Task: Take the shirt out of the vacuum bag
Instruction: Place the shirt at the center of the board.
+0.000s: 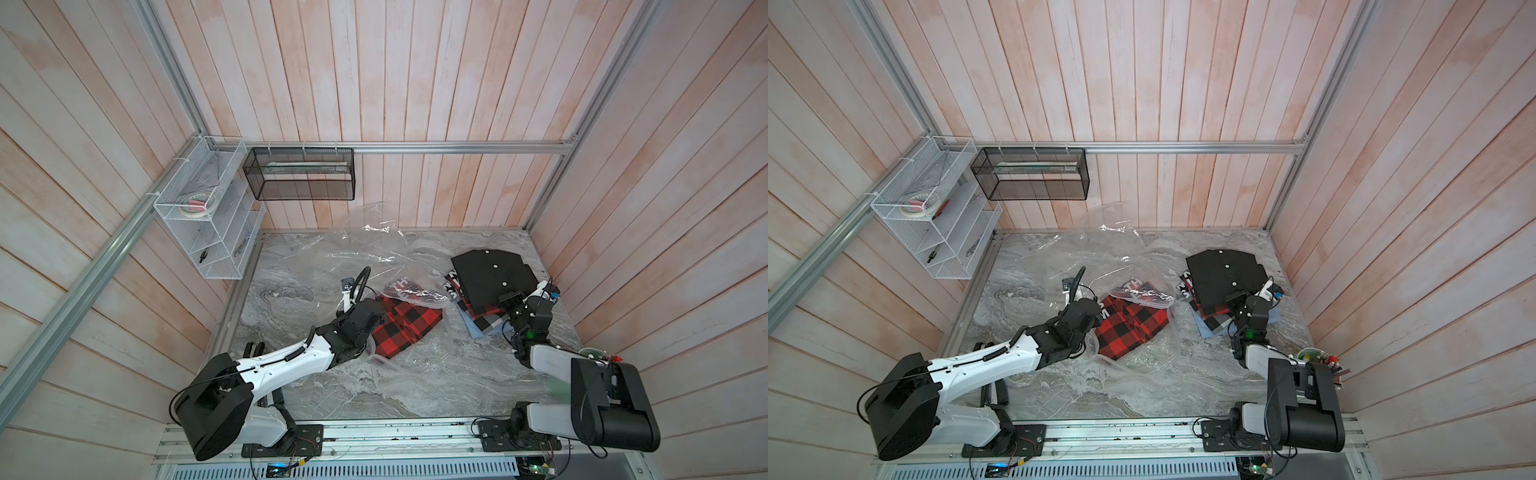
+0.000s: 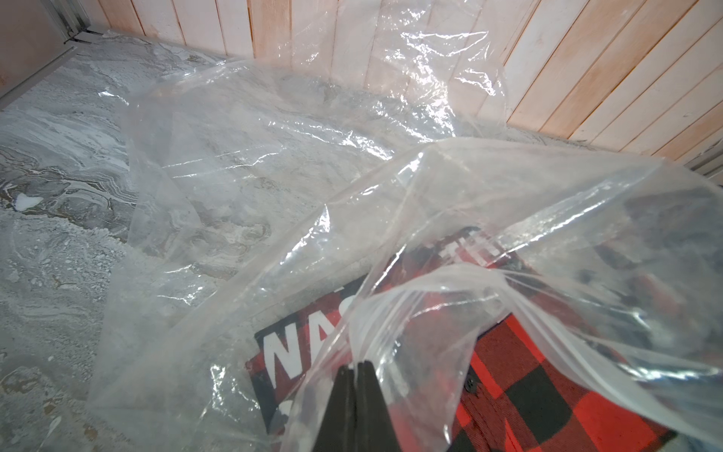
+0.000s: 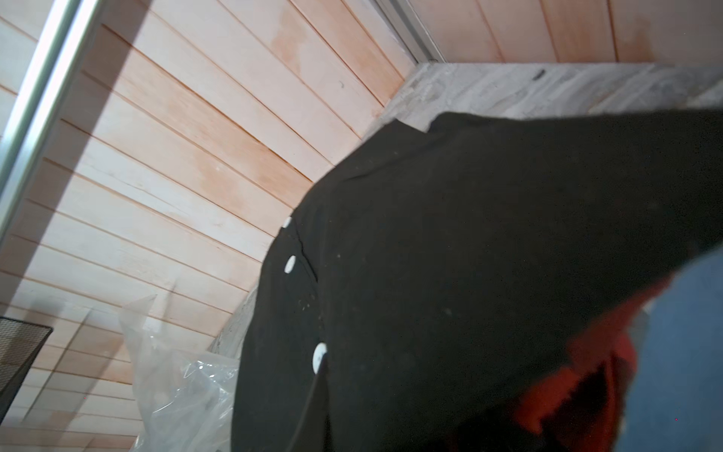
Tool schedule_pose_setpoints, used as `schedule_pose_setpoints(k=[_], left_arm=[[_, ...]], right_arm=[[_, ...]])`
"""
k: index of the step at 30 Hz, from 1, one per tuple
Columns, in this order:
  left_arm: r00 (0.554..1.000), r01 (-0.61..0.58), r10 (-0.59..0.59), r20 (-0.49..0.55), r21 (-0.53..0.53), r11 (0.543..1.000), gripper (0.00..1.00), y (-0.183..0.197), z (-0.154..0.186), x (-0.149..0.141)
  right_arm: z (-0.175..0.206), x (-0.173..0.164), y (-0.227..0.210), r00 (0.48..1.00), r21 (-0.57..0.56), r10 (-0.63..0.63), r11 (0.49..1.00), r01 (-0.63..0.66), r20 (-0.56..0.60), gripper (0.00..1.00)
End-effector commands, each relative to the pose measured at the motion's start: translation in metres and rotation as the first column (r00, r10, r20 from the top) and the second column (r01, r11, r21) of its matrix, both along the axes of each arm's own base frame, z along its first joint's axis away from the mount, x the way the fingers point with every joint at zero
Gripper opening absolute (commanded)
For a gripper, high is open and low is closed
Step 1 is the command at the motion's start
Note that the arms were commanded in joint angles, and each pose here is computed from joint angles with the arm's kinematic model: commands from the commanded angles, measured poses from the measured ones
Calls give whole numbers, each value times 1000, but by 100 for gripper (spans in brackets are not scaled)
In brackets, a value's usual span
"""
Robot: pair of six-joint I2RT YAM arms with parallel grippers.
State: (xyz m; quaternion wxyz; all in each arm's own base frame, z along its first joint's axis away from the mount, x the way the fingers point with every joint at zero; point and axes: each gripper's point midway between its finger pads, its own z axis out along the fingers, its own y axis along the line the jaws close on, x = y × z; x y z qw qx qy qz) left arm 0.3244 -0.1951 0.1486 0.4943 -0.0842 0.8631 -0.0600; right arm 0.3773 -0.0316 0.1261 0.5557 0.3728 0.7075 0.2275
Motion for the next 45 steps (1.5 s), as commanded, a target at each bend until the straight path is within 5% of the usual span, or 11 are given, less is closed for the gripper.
schedule_pose_setpoints(k=[1,5,9,15,27,41,45], left_arm=[[999,-37,37,8,20,999,0,12,-2,-3],[999,-42,42,13,29,999,0,16,-3,-4],[999,-44,44,15,31,999,0,16,-3,-4],[999,-50,50,20,36,998,0,19,-3,-3],[999,35,-35,-1,-32,999,0,1,-1,14],[1000,8,-6,18,-103,995,0,0,13,25],[1000,4,-3,9,-125,992,0,-3,13,25]], right_arm=[[-42,-14,-8,988,54,-73,995,81,-138,0],[-73,-15,-2,967,97,-45,993,71,-250,0],[-95,-17,5,952,137,-12,989,56,-307,24],[-70,7,5,964,120,5,992,28,-267,44],[-58,64,11,961,164,91,985,-49,-261,54],[-7,-6,-3,986,66,-22,997,34,-168,64],[13,-18,17,990,53,51,998,-44,-132,64]])
